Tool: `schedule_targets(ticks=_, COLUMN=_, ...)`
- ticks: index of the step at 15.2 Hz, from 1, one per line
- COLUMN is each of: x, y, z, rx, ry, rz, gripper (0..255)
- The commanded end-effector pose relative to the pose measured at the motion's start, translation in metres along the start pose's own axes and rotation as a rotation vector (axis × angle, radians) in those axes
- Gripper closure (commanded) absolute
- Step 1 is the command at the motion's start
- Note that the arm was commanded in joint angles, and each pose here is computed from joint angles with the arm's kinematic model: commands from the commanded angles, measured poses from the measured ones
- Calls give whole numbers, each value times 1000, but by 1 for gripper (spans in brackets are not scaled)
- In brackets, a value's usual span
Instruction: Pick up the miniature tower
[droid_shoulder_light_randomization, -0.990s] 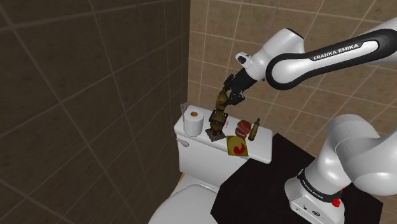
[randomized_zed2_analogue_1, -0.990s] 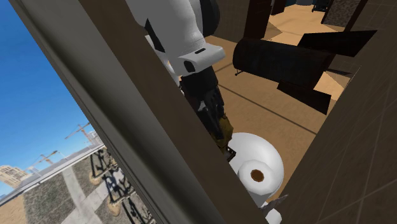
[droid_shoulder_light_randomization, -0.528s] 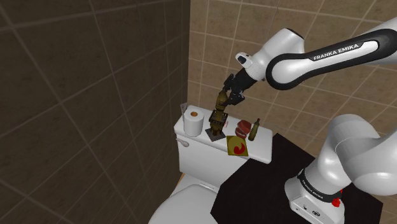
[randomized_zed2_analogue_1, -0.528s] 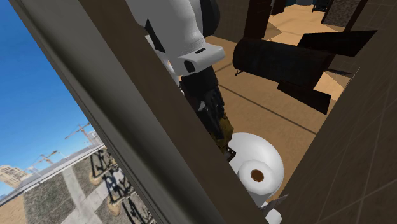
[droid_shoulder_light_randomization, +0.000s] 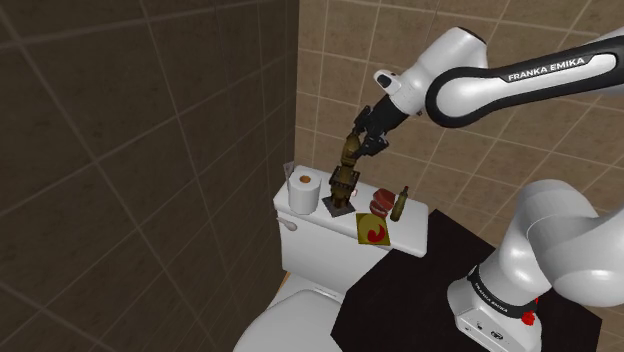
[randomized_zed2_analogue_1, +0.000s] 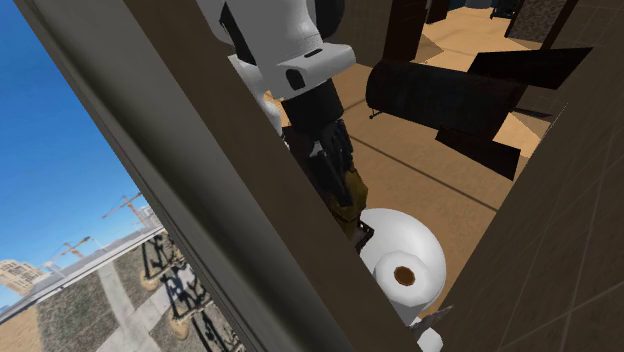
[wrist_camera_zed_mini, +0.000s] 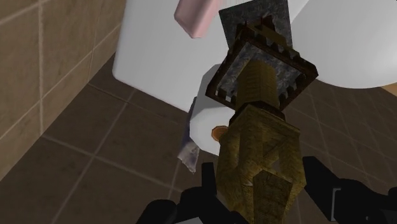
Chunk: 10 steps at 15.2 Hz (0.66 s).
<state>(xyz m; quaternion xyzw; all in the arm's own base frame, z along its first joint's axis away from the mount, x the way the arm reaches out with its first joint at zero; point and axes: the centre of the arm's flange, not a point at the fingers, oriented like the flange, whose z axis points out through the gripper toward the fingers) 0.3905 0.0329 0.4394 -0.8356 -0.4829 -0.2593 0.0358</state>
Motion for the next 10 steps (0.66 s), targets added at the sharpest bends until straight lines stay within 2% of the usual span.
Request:
schedule_targets(ticks=1, x=6, y=2, z=-10, rx=0, ry=0, rz=0, gripper=255)
schedule_targets(ticks=8, x=24, y=9, z=-41, rx=0, ry=0, rz=0, gripper=255)
schedule_targets(ticks=10, x=24, y=9, z=-42, rx=0, ry=0, rz=0, gripper=255)
